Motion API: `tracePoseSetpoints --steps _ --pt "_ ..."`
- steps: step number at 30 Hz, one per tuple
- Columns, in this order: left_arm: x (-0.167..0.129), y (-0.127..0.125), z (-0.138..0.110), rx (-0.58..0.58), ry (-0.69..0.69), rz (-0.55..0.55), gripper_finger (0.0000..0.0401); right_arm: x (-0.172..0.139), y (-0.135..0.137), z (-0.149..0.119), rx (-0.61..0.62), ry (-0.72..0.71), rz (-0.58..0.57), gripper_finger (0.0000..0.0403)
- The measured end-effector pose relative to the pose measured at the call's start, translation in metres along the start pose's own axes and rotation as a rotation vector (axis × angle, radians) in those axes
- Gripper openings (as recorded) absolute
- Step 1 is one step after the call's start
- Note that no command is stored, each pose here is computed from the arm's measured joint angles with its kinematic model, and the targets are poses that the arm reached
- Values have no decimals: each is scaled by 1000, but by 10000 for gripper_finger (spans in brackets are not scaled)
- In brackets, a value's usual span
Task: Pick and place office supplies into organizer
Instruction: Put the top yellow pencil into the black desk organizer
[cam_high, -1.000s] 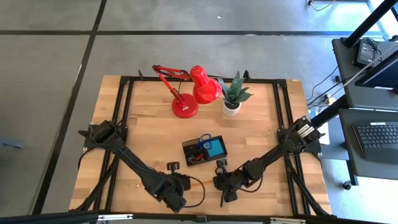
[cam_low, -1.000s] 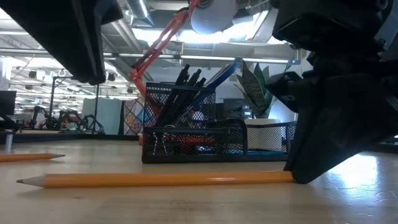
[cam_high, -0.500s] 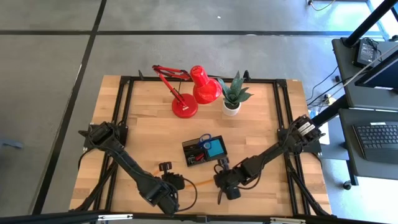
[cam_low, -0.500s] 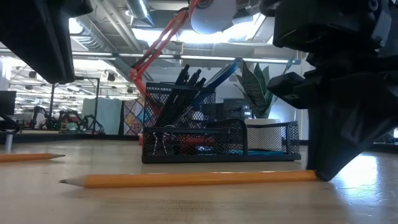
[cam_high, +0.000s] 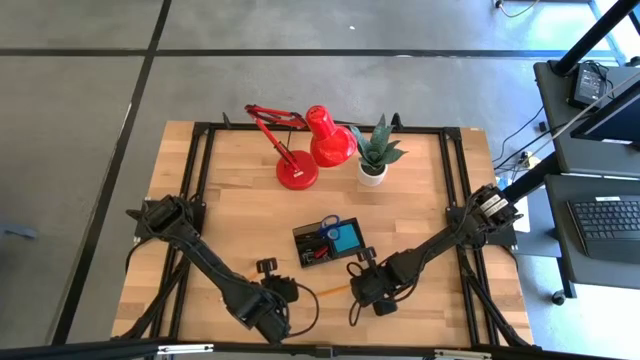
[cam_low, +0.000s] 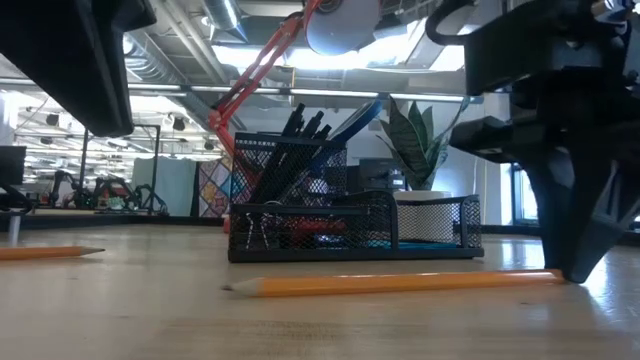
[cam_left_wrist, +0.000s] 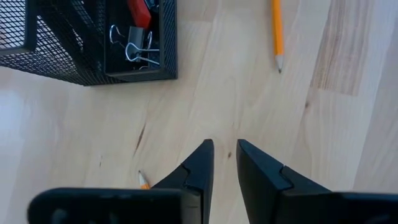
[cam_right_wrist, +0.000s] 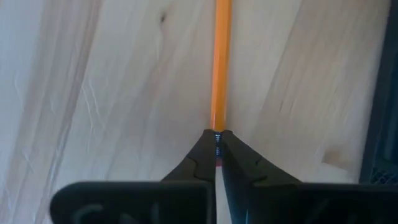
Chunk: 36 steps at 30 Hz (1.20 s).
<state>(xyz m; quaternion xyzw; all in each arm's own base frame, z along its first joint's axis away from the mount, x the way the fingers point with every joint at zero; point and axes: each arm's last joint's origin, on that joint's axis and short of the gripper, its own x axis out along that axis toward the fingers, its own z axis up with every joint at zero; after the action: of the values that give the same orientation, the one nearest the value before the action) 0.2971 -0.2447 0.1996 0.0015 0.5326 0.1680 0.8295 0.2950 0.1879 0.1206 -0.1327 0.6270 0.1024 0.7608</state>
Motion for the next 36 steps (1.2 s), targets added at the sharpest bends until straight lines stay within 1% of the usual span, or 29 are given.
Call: tracePoseSetpoints --steps 13,17,24,32,36 --pt "4 4 5 -10 32 -12 60 -3 -1 -4 -23 63 0 14" --pt "4 4 5 -7 35 -12 59 -9 -1 -1 -26 116 -37 14" --pt "3 4 4 -6 56 -27 59 -19 -3 4 -53 142 -66 12" --pt "3 4 4 -8 57 -28 59 -4 -2 4 -75 193 -53 13" --pt "3 3 3 -8 59 -32 59 -3 -2 6 -72 184 -30 13"
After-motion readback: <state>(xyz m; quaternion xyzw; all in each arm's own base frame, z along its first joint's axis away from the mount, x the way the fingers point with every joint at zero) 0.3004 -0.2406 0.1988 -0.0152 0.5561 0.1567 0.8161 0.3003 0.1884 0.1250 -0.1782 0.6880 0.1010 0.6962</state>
